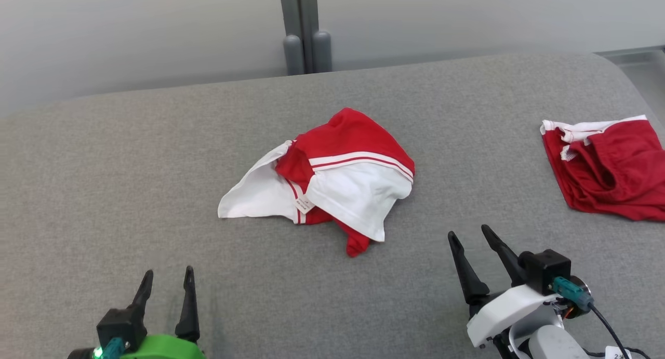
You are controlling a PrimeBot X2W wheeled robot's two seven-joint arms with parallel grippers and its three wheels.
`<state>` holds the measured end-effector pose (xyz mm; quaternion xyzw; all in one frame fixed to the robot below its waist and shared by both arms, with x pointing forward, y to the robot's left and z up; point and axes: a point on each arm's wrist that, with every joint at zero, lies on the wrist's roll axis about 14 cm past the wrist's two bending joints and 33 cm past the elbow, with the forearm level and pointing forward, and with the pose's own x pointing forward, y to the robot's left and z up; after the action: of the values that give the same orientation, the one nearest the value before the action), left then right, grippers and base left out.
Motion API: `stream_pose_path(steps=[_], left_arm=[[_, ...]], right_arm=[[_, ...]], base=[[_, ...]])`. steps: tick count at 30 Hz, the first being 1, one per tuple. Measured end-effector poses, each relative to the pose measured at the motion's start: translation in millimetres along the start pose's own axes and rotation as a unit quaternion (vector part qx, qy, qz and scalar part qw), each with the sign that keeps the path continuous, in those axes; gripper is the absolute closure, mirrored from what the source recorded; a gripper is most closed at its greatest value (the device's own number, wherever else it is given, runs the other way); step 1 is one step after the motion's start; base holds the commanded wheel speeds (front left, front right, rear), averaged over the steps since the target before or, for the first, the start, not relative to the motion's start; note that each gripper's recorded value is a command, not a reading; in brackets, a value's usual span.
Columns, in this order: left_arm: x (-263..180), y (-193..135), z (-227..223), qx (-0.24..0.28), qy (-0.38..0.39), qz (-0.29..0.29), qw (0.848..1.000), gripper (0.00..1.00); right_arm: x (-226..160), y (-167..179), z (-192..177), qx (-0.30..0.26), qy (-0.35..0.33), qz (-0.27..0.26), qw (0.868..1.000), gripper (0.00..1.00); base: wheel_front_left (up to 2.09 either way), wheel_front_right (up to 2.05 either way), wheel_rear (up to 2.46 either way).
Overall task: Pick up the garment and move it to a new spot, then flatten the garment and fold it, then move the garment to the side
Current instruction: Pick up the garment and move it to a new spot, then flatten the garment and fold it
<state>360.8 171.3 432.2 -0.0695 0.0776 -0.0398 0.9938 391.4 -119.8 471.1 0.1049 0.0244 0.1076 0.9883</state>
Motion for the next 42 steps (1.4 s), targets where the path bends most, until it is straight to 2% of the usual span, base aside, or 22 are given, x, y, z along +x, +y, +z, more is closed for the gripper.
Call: stream_pose_path(steps=[5, 12, 17, 24, 31, 36, 37, 39, 42], left_arm=[[-22.0, 17.4, -6.0, -0.007, 0.003, 0.036, 0.999, 0.00], [-28.5, 16.7, -11.9, -0.013, 0.010, 0.040, 0.999, 0.00], [-16.7, 11.8, -3.4, -0.020, -0.002, 0.032, 0.999, 0.00], [-4.8, 9.5, -0.4, -0.038, -0.005, 0.030, 0.999, 0.00], [-7.0, 21.9, -2.6, -0.048, -0.001, 0.051, 0.998, 0.00], [-13.0, 36.3, -5.7, -0.055, 0.003, 0.077, 0.996, 0.00], [-14.7, 39.2, -6.9, -0.055, 0.005, 0.082, 0.995, 0.00], [-17.8, 44.4, -9.1, -0.055, 0.008, 0.092, 0.994, 0.00], [-20.9, 50.4, -12.2, -0.054, 0.014, 0.102, 0.993, 0.00]], right_arm=[[-1.7, 8.5, -5.3, 0.004, 0.008, 0.011, 1.000, 0.00], [2.7, 16.9, -11.9, 0.002, 0.018, 0.025, 1.000, 0.00], [20.3, 43.5, -10.7, -0.021, 0.017, 0.073, 0.997, 0.00], [64.9, 107.7, -5.5, -0.062, 0.010, 0.184, 0.981, 0.00], [105.8, 135.9, -18.6, -0.099, 0.029, 0.231, 0.968, 0.00], [118.5, 150.6, -40.0, -0.109, 0.054, 0.253, 0.960, 0.00], [120.2, 152.8, -43.4, -0.107, 0.058, 0.256, 0.959, 0.51], [122.7, 156.3, -48.4, -0.105, 0.062, 0.260, 0.958, 1.00], [125.0, 161.9, -49.8, -0.096, 0.059, 0.266, 0.957, 1.00]], base=[[0.00, 0.00, 0.00], [0.00, 0.00, 0.00], [0.00, 0.00, 0.00], [0.00, 0.00, 0.00], [0.00, 0.00, 0.00], [0.00, 0.00, 0.00], [0.00, 0.00, 0.00], [0.00, 0.00, 0.00], [0.00, 0.00, 0.00]])
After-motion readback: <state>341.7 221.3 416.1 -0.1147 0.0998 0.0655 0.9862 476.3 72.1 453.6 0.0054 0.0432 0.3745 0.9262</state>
